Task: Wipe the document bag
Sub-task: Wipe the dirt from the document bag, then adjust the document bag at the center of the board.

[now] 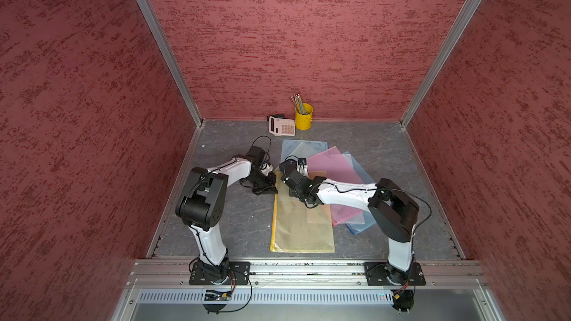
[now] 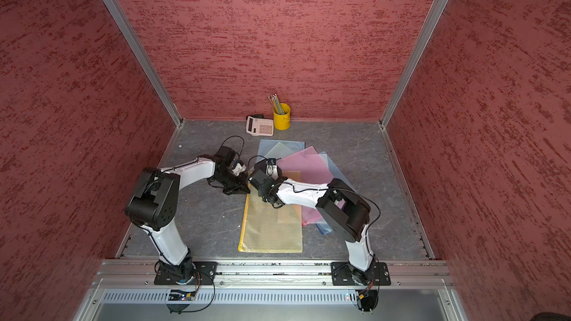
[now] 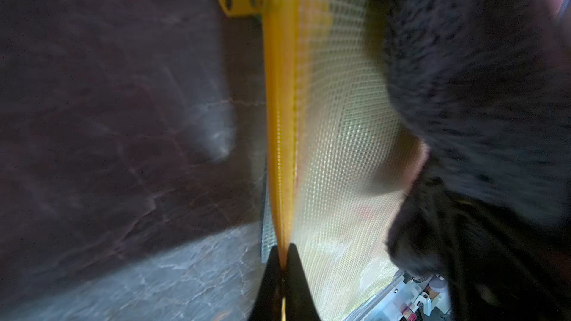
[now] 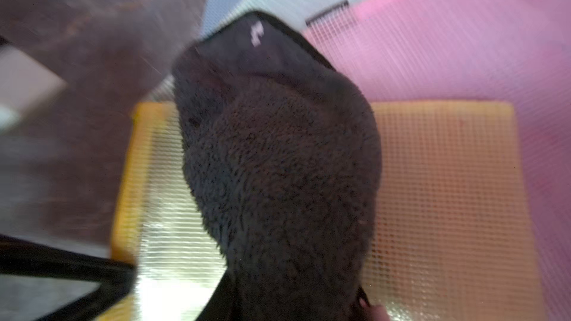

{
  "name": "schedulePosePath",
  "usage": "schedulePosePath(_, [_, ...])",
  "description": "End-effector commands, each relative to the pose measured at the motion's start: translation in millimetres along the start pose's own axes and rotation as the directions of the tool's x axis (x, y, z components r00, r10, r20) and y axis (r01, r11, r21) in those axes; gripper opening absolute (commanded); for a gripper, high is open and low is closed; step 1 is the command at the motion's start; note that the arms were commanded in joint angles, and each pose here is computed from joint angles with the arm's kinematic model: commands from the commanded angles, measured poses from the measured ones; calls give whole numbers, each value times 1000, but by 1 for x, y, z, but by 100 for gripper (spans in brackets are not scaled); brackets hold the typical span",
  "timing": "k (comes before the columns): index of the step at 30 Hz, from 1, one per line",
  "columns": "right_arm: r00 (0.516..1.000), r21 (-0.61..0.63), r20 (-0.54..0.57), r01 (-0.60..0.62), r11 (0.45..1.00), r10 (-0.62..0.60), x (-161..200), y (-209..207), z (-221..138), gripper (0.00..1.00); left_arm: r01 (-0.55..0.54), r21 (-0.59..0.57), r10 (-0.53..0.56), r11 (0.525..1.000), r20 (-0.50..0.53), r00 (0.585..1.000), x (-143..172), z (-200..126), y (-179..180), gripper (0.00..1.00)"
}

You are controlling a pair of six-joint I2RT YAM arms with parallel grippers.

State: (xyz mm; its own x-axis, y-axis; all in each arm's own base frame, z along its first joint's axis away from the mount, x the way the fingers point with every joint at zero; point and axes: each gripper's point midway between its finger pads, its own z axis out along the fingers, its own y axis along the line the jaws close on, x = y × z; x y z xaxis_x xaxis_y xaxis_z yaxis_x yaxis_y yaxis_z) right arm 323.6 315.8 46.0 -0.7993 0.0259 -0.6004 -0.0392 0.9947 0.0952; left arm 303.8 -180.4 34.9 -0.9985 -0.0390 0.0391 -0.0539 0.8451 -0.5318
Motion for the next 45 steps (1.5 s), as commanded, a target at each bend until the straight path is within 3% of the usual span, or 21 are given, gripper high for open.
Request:
schedulePosePath(1, [997, -6, 53, -52, 999, 52, -13, -20, -23, 31, -16, 8, 16, 1000, 26, 1000, -3, -5, -6, 0])
schedulePosePath(7, [995, 140, 64, -83, 987, 75, -12, -84, -78, 32, -4, 9, 4, 1000, 23, 1000, -2, -3, -4, 0])
schedulePosePath(9, [993, 107, 82, -94, 990, 86, -23, -80, -99, 32, -3, 13, 3, 1000, 22, 1000, -2, -2, -4, 0])
schedulePosePath(13, [993, -132, 102, -48, 990, 62, -36, -5, -111, 32, -5, 20, 5, 1000, 19, 1000, -2, -3, -6, 0])
schedulePosePath(16, [998, -291, 68, 5, 957, 15, -18, 63, -92, 33, -10, 19, 10, 1000, 16, 1000, -2, -2, -7, 0])
schedulePosePath(19, [1000, -300, 11, -13, 954, 18, 9, 84, -62, 33, -14, 19, 13, 1000, 13, 1000, -1, -2, -7, 0])
schedulePosePath(23, [994, -193, -49, -101, 976, 94, 41, 41, -47, 33, -30, 17, 30, 999, 15, 999, -3, -6, -10, 0])
schedulePosePath(30, [976, 114, -105, -181, 977, 193, 89, -100, -64, 33, -50, -9, 50, 999, 7, 999, -3, -8, -8, 0])
schedulePosePath(34, [974, 151, 22, -228, 962, 228, 46, -131, -108, 34, -59, -43, 60, 997, 23, 998, -1, -15, -5, 0])
schedulePosePath(39, [960, 75, 177, -235, 969, 219, -30, -122, -151, 34, -81, -118, 91, 990, 87, 992, 0, -55, -10, 0])
schedulePosePath(45, [981, 36, 158, -122, 992, 115, -54, -98, -137, 35, -78, -301, 123, 950, 133, 983, 5, -145, 9, 0])
